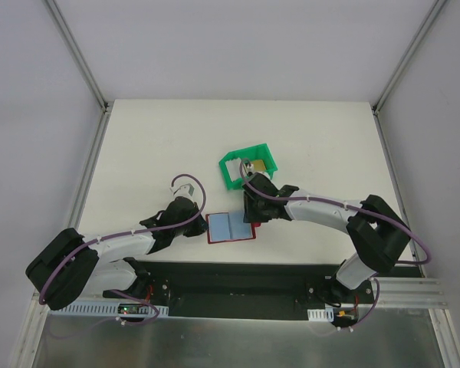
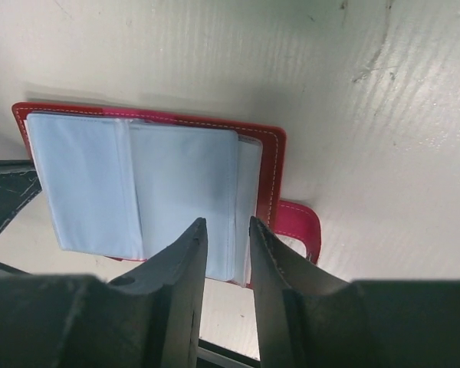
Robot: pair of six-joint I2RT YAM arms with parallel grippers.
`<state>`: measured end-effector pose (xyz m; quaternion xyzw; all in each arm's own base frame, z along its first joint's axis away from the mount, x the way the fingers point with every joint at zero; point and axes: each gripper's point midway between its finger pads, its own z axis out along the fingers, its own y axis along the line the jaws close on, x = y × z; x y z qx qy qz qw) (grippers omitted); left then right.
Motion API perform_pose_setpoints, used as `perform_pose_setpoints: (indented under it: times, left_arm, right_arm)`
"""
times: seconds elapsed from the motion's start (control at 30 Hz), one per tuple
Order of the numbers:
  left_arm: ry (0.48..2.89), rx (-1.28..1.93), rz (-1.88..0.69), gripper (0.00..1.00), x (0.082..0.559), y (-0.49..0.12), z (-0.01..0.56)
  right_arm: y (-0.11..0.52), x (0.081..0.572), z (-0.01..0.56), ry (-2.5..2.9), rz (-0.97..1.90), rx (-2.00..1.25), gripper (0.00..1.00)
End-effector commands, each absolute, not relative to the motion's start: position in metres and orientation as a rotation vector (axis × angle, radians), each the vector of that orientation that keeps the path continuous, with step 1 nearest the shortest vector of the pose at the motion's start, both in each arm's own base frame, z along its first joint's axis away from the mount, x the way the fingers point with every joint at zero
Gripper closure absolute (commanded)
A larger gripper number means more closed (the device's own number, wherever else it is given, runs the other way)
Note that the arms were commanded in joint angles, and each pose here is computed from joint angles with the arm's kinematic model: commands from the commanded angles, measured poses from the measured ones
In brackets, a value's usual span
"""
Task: Put the credit cards into the card holder
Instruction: Turn over the card slot in the card holder.
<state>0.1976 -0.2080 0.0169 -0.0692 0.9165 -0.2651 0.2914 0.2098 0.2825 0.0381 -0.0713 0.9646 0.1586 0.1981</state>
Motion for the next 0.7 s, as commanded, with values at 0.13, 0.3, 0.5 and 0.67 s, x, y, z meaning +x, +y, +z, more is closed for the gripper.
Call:
perform_pose_setpoints:
  times: [0.13,0.3,0.5,0.67]
  left_arm:
    - [2.461,-0.138,-0.713,1.00,0.194,-0.210,0.019]
    - [2.461,-0.136,-0.719,1.00,0.195,-0.211,0.021]
    - [2.461,-0.141,-0.717,1.00,0.194,-0.211,0.020]
    - [2.460,-0.144,-0.716,1.00,0.194,-0.210,0.020]
  right_arm:
    - [0.305,0.212,0.060,2.643,0.596,-0.210,0.72]
    - [0.309,0.206,0.051,2.689,0.618,-0.204,0.73]
    - [0.300,0.203,0.044,2.711,0.566,-0.191,0.73]
    - [0.290,0.207,0.040,2.700,0.506,-0.171,0.72]
